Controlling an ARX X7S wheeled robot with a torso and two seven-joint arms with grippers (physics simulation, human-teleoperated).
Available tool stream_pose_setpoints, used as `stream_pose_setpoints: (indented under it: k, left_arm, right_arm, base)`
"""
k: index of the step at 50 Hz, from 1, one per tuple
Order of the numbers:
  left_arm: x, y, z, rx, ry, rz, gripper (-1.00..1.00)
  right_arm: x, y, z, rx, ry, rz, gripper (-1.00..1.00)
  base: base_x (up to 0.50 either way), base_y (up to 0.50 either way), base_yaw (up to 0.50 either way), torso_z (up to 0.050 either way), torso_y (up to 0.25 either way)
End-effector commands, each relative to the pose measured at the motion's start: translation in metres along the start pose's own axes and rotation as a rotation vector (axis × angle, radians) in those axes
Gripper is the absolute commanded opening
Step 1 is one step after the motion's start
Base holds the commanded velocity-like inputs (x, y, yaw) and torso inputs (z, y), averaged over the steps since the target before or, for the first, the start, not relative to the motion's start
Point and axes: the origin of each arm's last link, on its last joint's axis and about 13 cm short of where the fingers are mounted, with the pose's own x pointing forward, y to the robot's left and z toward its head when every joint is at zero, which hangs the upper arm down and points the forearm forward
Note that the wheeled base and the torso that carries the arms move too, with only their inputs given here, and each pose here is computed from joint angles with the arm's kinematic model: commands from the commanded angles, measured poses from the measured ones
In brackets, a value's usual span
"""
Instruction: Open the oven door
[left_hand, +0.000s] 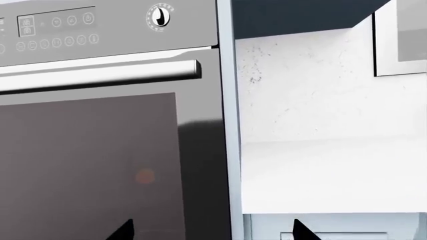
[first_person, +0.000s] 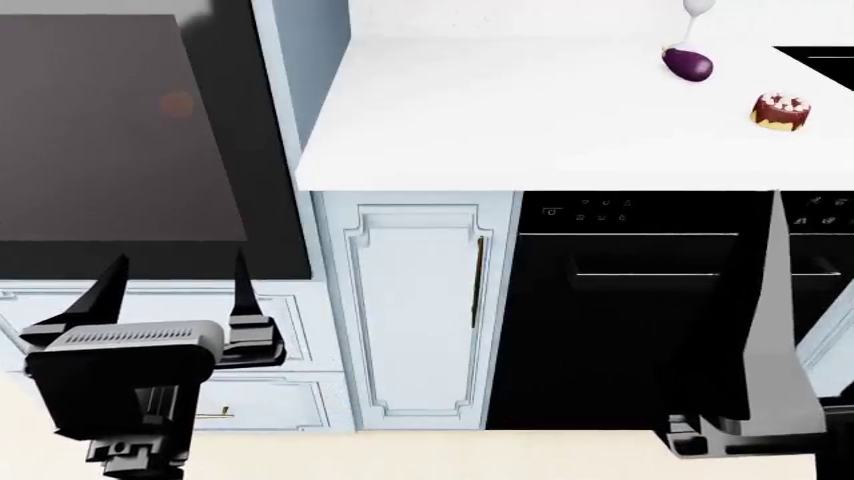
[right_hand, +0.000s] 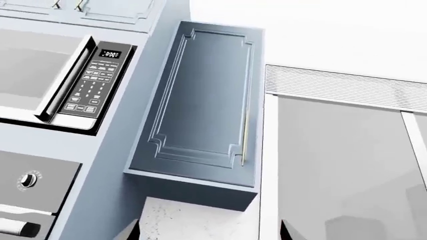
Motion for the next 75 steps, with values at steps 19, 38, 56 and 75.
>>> stream_pose_setpoints:
  k: [19, 38, 56, 75]
  left_arm:
    - [0.0018, -0.0012, -0.0015, 0.001, 0.002, 0.000, 1.00]
    - [0.0022, -0.0013, -0.0035, 0.002, 0.004, -0.002, 1.00]
    - [-0.0027, 0.0009, -0.0029, -0.013, -0.008, -0.019, 1.00]
    - [0.0044, -0.0026, -0.0050, -0.014, -0.003, -0.017, 1.00]
  right_arm:
    - [0.0001, 0.0004, 0.0000, -0.011, -0.004, -0.001, 1.00]
    - [0.0004, 0.0018, -0.0011, -0.013, -0.017, 0.026, 1.00]
    - [-0.0003, 0.0021, 0.0004, -0.008, -0.032, 0.035, 1.00]
    - [-0.0005, 0.0021, 0.0008, -0.006, -0.030, 0.036, 1.00]
  base:
    - [0.00, 0.00, 0.00, 0.000, 0.000]
    - [0.00, 0.00, 0.00, 0.000, 0.000]
    - [0.00, 0.00, 0.00, 0.047, 0.000]
    - [0.00, 0.00, 0.00, 0.050, 0.000]
